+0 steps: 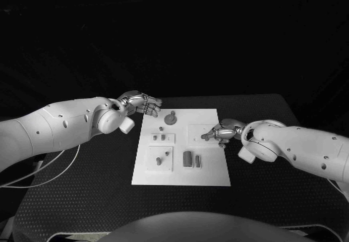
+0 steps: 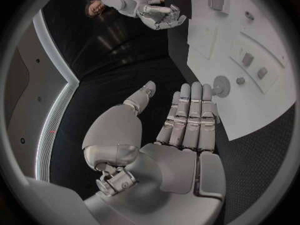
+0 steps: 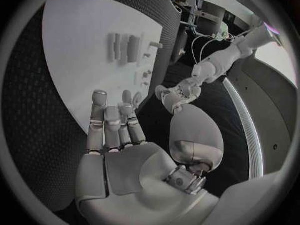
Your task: Assemble the parts on the task board
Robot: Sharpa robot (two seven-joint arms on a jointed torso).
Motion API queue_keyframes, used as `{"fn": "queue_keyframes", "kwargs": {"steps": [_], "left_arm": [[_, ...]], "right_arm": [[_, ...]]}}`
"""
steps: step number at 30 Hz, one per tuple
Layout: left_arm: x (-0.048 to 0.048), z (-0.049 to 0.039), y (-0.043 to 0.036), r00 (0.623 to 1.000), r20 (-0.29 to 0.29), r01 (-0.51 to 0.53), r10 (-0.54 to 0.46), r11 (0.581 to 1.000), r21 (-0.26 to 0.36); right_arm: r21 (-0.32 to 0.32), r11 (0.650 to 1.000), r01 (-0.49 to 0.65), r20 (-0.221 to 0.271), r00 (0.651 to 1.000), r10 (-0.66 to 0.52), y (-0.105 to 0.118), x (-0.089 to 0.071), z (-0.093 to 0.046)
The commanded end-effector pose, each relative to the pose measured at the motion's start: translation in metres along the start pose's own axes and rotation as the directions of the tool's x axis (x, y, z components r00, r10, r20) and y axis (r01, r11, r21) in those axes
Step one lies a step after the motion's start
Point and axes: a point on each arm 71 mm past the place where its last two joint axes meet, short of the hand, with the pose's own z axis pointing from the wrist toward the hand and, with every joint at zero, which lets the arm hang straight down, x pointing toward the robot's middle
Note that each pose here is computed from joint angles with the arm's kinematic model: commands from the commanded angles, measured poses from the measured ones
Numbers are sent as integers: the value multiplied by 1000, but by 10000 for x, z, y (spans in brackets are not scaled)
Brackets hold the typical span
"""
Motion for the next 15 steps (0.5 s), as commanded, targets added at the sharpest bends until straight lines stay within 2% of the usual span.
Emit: {"fn": "queue_keyframes", "kwargs": {"steps": [1,2,5,8,11,15], "left_arm": [[-24,21,-67,999,54,4,-8,998,68],[-32,18,-73,998,62,2,-7,997,78],[-64,16,-88,996,84,-3,-5,995,96],[-124,33,-95,994,109,-6,-6,994,107],[-152,74,-99,992,122,23,-37,994,107],[-156,188,-123,992,122,28,-42,993,111]], "right_arm": [[-198,949,-245,22,967,255,108,-255,-31],[-217,942,-258,60,959,277,101,-354,-31],[-256,922,-292,136,933,333,39,-610,-14],[-287,901,-324,197,901,387,-15,-847,36],[-319,890,-327,238,881,409,-45,-1040,86],[-332,881,-336,259,866,428,-167,-1098,167]]}}
